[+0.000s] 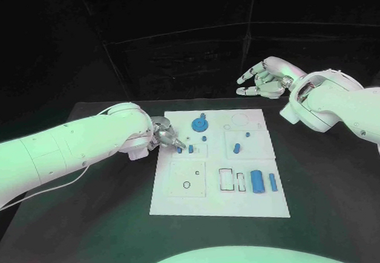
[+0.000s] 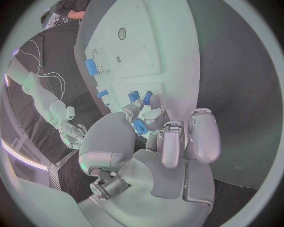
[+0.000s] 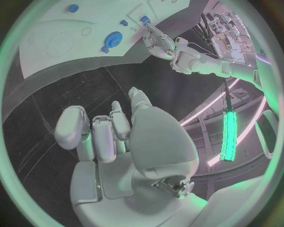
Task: Assemble the parts on the task board
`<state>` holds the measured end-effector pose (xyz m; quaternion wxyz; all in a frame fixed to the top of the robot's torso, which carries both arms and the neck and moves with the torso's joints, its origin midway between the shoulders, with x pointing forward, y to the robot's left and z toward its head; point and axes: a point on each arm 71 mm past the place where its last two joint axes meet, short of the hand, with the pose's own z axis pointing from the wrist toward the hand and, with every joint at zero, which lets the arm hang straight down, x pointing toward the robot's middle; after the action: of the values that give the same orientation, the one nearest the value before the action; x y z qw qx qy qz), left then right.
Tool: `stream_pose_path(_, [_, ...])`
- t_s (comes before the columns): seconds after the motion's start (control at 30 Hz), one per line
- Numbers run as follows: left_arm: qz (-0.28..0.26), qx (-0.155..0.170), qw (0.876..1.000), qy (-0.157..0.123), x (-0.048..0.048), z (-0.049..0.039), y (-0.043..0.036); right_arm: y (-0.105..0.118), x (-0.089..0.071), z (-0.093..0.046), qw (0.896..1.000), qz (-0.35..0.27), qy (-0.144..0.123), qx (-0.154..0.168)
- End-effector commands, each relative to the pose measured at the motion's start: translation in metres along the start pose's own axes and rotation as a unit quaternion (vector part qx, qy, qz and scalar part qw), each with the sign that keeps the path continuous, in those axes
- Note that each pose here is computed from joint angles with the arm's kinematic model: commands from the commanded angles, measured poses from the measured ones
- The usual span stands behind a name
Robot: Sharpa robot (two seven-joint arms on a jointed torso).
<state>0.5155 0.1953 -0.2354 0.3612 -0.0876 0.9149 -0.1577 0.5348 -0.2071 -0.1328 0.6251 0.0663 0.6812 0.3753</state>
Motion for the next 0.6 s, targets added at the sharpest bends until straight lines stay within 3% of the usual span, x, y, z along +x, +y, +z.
stream_pose_path(0.03, [0.0,-0.002,1.0,0.003,-0.0002,0.0,0.0002,0.001,-0.001,0.0,1.0,-0.001,0.0,-0.002])
stream_pose_path(0.4, [-0.032,0.025,0.999,-0.008,-0.0009,-0.0049,0.0,0.001,-0.001,0.0,1.0,-0.002,0.0,-0.001])
stream_pose_path(0.6, [-0.071,0.063,0.994,-0.046,-0.0068,-0.0129,0.0018,0.0,-0.002,0.0,1.0,-0.004,-0.001,0.0])
